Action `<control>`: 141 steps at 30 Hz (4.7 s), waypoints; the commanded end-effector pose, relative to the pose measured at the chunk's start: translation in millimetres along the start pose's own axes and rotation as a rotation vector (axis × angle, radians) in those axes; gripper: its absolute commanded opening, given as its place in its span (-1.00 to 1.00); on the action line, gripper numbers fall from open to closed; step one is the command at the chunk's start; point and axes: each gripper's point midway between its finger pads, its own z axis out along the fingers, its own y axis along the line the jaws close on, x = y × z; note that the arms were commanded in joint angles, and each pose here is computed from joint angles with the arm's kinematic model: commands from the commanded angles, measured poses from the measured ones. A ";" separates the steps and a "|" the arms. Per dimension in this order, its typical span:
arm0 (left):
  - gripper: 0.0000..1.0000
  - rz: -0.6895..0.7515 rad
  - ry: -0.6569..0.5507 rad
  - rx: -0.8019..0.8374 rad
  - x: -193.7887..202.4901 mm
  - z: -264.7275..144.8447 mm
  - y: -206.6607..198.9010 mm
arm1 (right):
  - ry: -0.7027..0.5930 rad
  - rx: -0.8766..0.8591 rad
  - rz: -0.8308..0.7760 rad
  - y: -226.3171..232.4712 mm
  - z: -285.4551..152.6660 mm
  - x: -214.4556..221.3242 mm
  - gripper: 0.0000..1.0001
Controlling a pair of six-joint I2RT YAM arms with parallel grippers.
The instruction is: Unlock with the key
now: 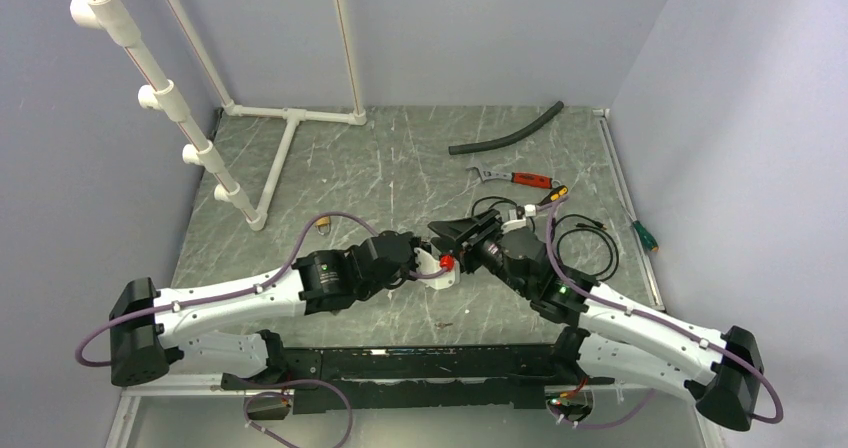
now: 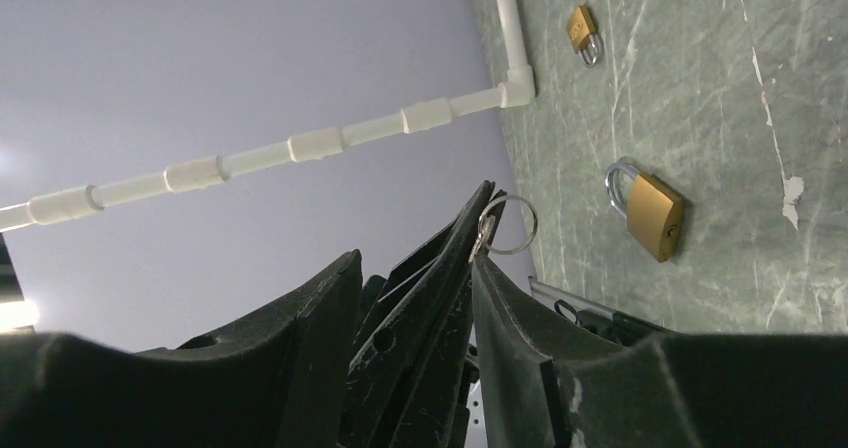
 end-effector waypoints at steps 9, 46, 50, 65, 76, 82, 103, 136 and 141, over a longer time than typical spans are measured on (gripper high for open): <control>-1.00 0.007 0.022 -0.075 10.7 3.3 2.5 | 0.114 -0.009 0.090 3.2 28.8 27.6 -0.12; -1.00 -0.118 0.014 -0.174 24.3 -3.8 32.2 | 0.091 0.056 0.060 -9.9 24.1 23.2 -0.06; -1.00 -0.134 -0.043 -0.162 16.7 -9.9 32.3 | 0.044 0.036 0.062 -1.7 27.9 15.4 -0.06; -1.00 -0.140 -0.070 -0.134 10.9 -12.3 30.5 | -0.002 -0.004 0.075 26.2 28.7 3.1 -0.11; -1.00 -0.142 -0.088 -0.131 7.8 -13.9 30.8 | 0.052 -0.001 0.076 21.8 37.4 14.6 -0.28; -1.00 -0.142 -0.086 -0.129 7.1 -13.4 31.1 | 0.073 0.001 0.069 19.9 42.3 19.6 -0.38; -1.00 -0.124 -0.062 -0.125 10.4 -9.6 28.2 | 0.102 -0.018 0.035 28.6 41.8 25.6 -0.23; -1.00 -0.113 -0.029 -0.155 15.9 -9.5 32.0 | 0.213 -0.001 0.013 20.3 41.2 48.4 0.04; -1.00 -0.114 -0.032 -0.152 15.4 -10.0 31.7 | 0.178 -0.019 0.025 25.8 43.2 43.2 0.02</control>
